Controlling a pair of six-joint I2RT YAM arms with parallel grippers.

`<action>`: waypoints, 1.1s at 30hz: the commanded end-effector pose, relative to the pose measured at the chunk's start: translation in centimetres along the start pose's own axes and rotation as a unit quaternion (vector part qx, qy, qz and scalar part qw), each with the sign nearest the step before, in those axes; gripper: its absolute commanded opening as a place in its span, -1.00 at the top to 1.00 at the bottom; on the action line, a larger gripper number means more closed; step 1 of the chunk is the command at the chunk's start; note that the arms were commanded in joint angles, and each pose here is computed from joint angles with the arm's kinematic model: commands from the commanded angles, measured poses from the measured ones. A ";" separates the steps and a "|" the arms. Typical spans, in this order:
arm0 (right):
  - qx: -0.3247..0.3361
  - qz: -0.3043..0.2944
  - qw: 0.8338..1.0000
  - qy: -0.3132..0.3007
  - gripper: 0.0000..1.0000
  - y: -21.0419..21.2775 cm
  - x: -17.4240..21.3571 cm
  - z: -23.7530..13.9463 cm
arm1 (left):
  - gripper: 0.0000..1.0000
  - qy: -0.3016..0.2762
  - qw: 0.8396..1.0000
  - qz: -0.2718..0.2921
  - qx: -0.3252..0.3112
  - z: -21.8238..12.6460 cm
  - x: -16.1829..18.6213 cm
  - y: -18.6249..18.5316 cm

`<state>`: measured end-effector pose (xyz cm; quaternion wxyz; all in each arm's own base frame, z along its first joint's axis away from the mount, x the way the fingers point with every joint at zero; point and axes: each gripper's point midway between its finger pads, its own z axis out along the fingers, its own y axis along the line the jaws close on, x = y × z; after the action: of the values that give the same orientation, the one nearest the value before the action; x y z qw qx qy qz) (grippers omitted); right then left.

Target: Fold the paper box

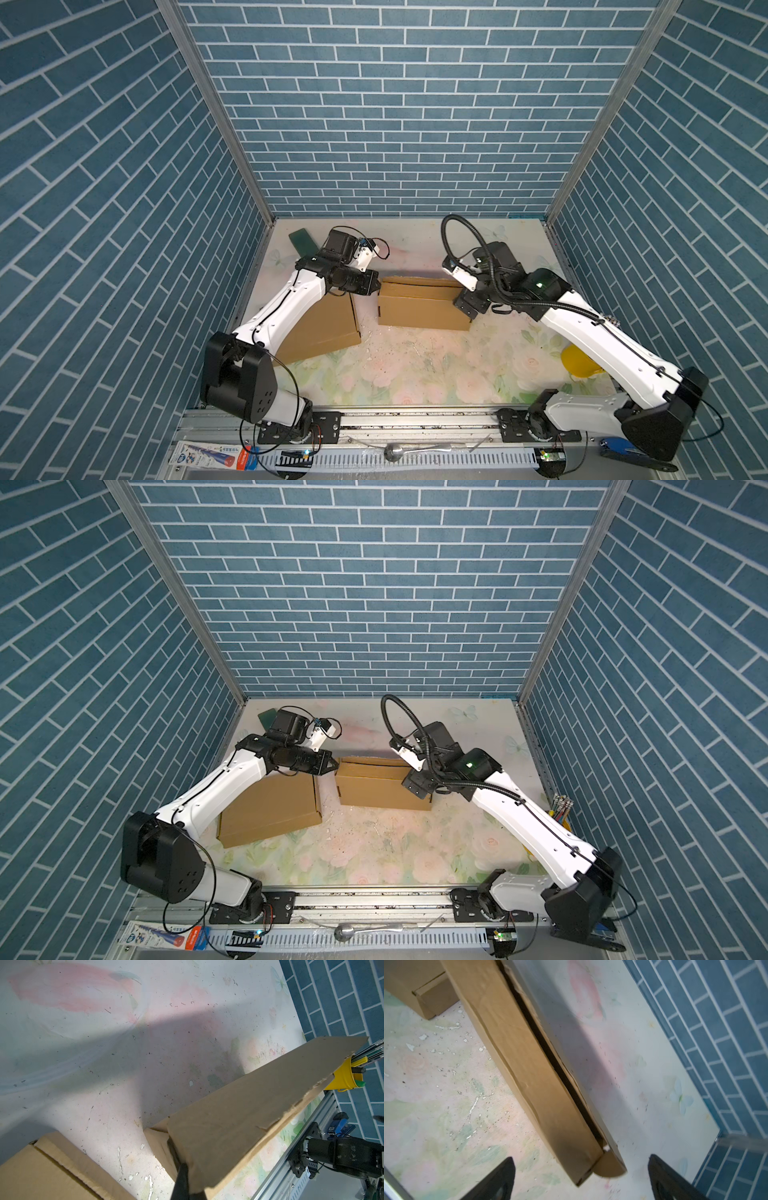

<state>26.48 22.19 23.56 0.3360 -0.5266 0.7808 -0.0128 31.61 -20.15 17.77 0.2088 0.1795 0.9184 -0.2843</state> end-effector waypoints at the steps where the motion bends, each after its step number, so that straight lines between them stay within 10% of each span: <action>1: 0.009 -0.123 0.992 -0.005 -0.98 0.1 -1.9 1.3 | 1.00 0.085 0.996 -0.036 -0.018 1.5 4.2 1.0; 13: 0.011 -0.195 0.981 0.006 -0.79 1.5 -3.5 5.4 | 1.00 0.085 0.996 -0.033 -0.015 1.5 4.3 0.8; 23: 0.031 -0.201 0.979 0.019 -0.06 3.7 -2.2 6.7 | 1.00 0.077 0.997 -0.030 0.008 1.4 4.1 -0.2; 33: 0.021 -0.175 0.984 0.031 0.25 5.2 -0.4 7.7 | 0.53 0.060 0.997 -0.006 0.039 -0.8 3.6 -1.8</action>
<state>27.67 28.10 18.21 0.3446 -0.6454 0.6721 -0.1143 30.42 -20.67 18.05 0.1961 0.1946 0.9130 -0.3003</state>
